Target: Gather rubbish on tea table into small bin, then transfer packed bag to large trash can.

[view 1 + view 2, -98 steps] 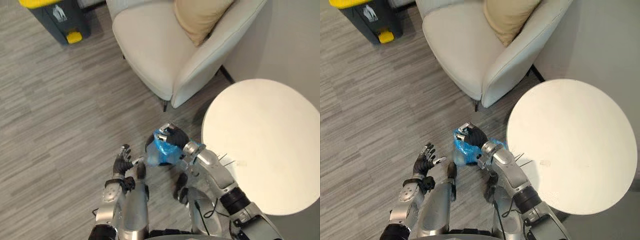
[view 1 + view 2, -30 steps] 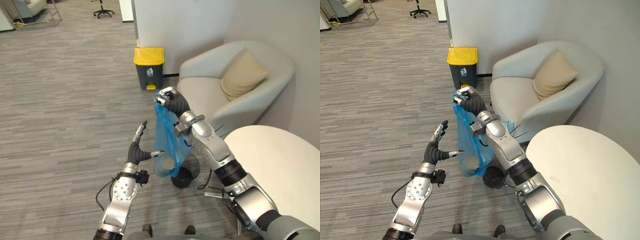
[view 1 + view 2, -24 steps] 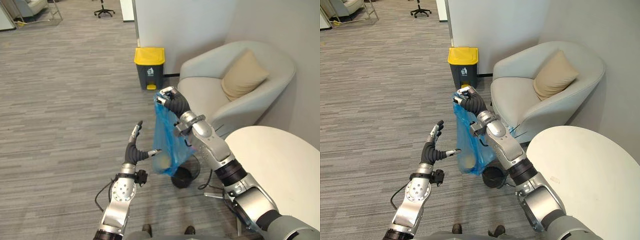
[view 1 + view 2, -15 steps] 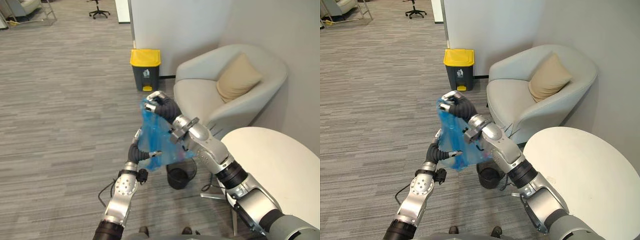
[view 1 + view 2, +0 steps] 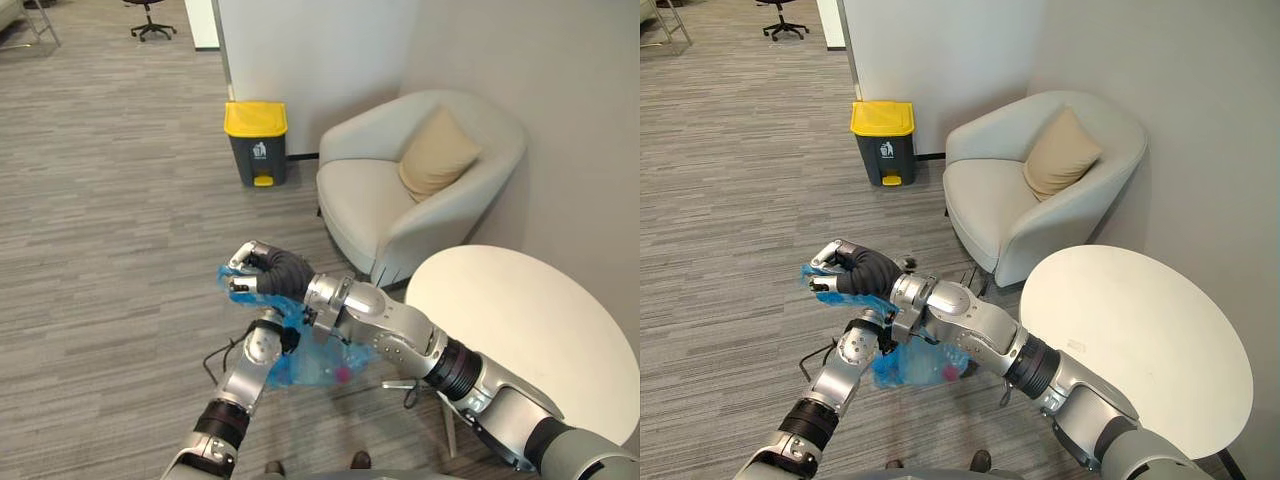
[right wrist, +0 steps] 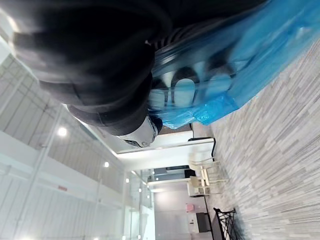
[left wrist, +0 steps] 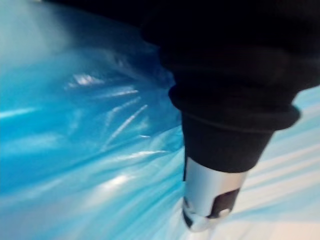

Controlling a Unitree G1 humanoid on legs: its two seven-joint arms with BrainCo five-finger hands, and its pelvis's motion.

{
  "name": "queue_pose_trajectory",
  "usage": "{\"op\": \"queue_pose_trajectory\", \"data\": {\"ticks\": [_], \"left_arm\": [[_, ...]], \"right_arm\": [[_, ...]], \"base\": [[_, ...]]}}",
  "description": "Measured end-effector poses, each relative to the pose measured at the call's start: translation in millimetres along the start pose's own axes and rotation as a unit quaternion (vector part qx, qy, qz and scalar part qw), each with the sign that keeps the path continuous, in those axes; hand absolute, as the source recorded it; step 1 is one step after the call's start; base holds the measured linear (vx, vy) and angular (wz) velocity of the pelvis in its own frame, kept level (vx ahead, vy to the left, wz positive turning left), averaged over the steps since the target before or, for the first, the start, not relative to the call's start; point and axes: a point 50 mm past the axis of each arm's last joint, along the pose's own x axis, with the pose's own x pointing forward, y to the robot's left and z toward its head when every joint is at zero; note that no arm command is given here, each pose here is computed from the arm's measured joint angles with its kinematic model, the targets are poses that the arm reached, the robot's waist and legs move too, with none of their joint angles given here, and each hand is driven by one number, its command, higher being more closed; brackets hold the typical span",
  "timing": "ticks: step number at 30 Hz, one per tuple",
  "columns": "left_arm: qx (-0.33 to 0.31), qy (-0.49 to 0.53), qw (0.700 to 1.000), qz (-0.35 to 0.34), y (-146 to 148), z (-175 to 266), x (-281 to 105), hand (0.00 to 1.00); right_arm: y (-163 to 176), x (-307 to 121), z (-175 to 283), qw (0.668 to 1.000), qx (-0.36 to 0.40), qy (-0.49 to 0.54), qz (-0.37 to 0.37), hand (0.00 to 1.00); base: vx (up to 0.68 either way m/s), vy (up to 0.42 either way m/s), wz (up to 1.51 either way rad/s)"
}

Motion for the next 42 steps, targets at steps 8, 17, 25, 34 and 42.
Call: {"op": "queue_pose_trajectory", "data": {"ticks": [8, 17, 25, 34, 42], "left_arm": [[-0.021, -0.003, 0.999, -0.044, -14.6, 2.8, -0.9, 1.00], [-0.109, 0.003, 0.994, 0.015, -0.3, 2.2, -3.0, 1.00], [-0.192, 0.030, 0.964, 0.181, 58.3, -29.9, -42.8, 1.00], [-0.238, 0.101, 0.910, 0.323, 102.3, -83.5, -105.4, 1.00], [-0.263, 0.162, 0.892, 0.330, 85.9, -113.0, -137.9, 1.00]], "right_arm": [[-8.1, 2.9, -1.5, 0.999, -0.011, 0.010, -0.030, 1.00], [-16.6, 2.5, -5.9, 0.995, -0.085, 0.024, -0.040, 0.00], [-54.1, -74.9, -32.4, 0.970, -0.187, 0.087, -0.127, 0.00], [-51.7, -186.2, -78.3, 0.934, -0.192, 0.213, -0.214, 0.00], [-51.3, -255.7, -131.4, 0.899, -0.019, 0.230, -0.373, 0.00]], "base": [[0.00, 0.009, 0.02], [0.01, 0.025, 0.08], [0.01, 0.030, 0.14], [0.01, 0.025, 0.17], [0.02, -0.003, 0.57]]}}
